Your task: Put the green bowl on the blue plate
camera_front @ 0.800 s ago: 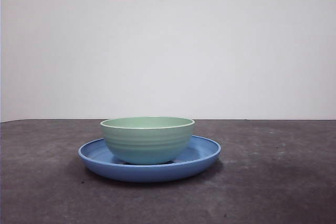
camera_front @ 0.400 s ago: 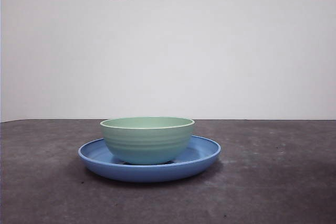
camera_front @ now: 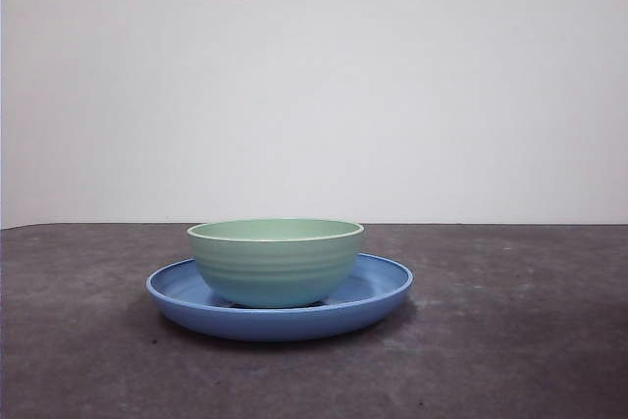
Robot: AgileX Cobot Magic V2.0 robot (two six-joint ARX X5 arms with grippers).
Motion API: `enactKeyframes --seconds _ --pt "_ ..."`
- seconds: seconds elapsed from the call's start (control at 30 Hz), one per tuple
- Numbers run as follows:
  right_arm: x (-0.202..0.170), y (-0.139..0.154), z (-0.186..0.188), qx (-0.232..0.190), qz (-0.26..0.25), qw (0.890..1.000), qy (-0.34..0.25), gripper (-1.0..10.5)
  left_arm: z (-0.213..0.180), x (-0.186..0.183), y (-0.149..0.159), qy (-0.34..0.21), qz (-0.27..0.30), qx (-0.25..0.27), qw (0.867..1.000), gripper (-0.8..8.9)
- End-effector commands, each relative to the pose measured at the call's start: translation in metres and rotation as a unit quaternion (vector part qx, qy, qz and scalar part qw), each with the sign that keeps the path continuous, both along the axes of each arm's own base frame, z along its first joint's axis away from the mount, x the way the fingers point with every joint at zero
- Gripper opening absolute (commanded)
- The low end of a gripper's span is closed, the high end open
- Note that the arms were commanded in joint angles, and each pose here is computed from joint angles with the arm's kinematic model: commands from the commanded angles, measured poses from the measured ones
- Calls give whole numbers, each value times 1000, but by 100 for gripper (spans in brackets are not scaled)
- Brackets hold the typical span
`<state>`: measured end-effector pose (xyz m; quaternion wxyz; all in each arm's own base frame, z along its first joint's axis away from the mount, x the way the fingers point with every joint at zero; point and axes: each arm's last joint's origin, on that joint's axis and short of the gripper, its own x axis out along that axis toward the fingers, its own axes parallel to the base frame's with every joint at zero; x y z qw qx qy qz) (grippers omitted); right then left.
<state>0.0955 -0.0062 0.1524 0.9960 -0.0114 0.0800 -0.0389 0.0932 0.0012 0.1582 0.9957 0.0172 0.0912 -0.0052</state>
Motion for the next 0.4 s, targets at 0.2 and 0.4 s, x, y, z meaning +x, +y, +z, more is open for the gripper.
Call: enactKeyframes --seconds 0.2,0.4 --pt "0 0 -3 28 -3 1000 4 32 -7 1 0 14 -4 4 1000 19" --pt "0 1 -3 24 11 1000 5 32 -7 1 0 14 -4 4 1000 19"
